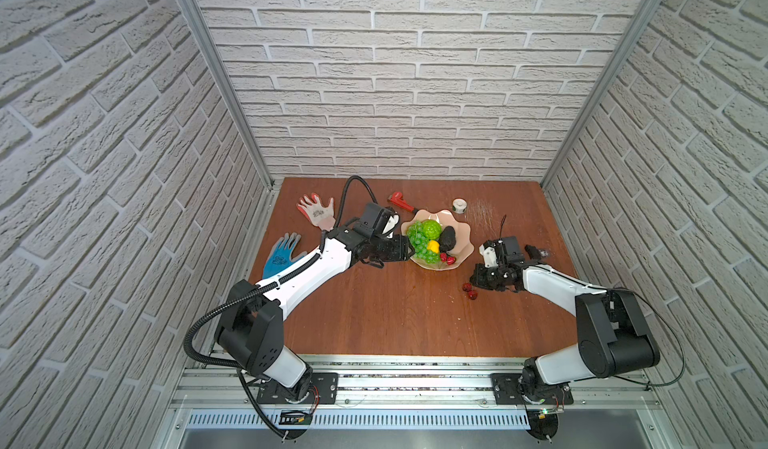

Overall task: Place and organize the fake fruits in the fruit bowl
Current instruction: 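Close the right gripper on the stem and carry the cherries toward the bowl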

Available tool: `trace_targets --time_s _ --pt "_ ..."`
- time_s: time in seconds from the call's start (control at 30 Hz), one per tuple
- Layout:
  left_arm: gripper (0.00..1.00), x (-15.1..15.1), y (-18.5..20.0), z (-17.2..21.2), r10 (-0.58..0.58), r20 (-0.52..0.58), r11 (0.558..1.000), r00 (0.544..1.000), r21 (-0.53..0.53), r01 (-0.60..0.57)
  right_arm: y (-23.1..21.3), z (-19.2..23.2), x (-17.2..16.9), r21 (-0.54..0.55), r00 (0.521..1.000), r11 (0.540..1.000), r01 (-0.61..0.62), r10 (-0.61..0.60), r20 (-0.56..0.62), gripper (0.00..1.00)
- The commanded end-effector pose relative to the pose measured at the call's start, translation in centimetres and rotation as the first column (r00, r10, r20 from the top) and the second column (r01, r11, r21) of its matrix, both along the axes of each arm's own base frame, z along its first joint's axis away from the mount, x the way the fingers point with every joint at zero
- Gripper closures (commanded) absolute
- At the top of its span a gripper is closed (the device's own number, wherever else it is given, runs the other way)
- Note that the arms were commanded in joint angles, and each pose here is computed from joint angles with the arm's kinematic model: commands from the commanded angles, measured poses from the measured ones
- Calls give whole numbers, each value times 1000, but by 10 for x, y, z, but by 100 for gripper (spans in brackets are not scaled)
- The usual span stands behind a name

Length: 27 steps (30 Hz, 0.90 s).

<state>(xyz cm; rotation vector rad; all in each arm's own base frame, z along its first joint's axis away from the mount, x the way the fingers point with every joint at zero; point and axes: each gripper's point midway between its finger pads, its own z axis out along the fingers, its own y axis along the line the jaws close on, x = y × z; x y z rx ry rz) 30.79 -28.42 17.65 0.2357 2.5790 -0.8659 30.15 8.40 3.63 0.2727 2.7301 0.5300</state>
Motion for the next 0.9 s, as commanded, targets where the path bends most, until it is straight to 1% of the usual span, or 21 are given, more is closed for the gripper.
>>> trace_targets --time_s 0.0,0.13,0.27,0.4,0.5,0.63,0.7,0.87 --pt "34 3 7 10 22 43 1000 999 -13 -22 -3 21 -2 -24 998 1000 -8 10 55 94" --pt "34 2 10 10 34 45 999 998 -8 -34 -7 54 -6 -36 994 999 8 -4 108 94" --pt "34 3 14 10 44 44 999 998 -4 -43 -12 98 -4 -45 983 998 32 -24 182 95" --pt "34 5 20 10 59 49 998 997 -1 -59 -11 136 13 -50 971 998 31 -18 239 94" --pt "34 6 25 12 71 59 997 996 5 -72 -6 150 32 -32 965 999 22 -13 264 94" --pt "34 8 32 14 97 83 995 992 17 -99 0 152 59 -20 963 1000 21 -15 268 94" --pt "34 7 37 17 108 97 993 989 26 -111 6 145 72 -6 965 1000 23 -20 262 94" --pt "34 1 53 25 140 135 989 981 35 -146 17 126 96 -13 972 1000 26 -22 234 94"
